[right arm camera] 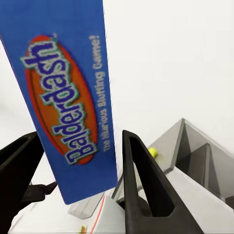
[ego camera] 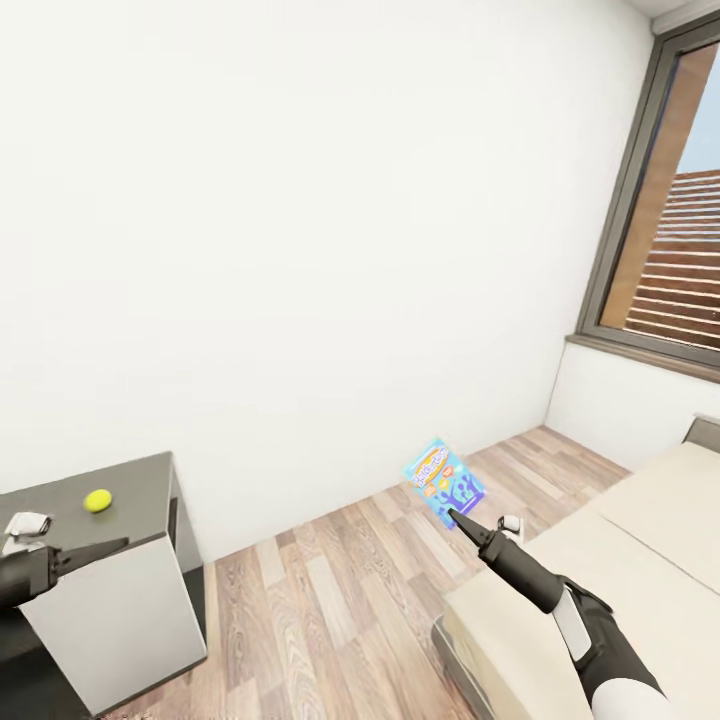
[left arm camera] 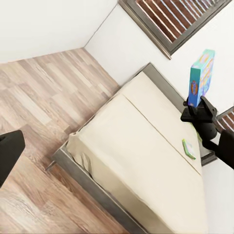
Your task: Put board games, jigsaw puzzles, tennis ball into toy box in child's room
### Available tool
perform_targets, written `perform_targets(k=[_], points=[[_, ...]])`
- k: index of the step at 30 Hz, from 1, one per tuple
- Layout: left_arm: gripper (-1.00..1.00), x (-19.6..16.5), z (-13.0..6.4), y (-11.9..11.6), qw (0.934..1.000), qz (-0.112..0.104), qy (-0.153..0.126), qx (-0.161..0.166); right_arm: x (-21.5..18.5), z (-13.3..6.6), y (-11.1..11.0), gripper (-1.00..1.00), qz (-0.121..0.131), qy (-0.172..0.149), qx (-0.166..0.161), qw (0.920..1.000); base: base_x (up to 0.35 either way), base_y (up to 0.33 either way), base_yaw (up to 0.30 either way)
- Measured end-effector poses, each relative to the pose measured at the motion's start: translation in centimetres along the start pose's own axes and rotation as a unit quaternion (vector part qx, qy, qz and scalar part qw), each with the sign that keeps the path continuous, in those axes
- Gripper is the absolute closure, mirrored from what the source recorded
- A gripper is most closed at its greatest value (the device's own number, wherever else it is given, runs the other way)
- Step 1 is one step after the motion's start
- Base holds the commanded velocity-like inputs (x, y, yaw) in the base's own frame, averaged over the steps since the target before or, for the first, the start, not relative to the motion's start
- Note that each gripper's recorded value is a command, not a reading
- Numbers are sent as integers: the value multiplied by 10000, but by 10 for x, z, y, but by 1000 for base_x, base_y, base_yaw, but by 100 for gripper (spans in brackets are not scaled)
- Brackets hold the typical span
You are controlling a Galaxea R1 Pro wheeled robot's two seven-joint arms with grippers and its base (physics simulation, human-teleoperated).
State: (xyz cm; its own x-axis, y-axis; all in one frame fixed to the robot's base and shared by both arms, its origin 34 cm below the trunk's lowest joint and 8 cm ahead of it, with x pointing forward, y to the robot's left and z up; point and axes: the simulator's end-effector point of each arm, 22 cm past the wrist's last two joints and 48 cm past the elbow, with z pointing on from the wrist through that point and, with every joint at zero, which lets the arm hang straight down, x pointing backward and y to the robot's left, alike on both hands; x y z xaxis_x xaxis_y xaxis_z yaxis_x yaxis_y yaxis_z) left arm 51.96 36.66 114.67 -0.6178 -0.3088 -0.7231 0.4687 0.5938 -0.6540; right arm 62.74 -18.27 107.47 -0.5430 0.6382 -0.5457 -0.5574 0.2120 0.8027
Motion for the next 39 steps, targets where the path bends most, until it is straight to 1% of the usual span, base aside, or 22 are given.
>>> perform_targets(k=[39], points=[[-100,1,3,-2,10000,5,12,40,0,0,-5,100,8,-5,102,9999,0,0,283]])
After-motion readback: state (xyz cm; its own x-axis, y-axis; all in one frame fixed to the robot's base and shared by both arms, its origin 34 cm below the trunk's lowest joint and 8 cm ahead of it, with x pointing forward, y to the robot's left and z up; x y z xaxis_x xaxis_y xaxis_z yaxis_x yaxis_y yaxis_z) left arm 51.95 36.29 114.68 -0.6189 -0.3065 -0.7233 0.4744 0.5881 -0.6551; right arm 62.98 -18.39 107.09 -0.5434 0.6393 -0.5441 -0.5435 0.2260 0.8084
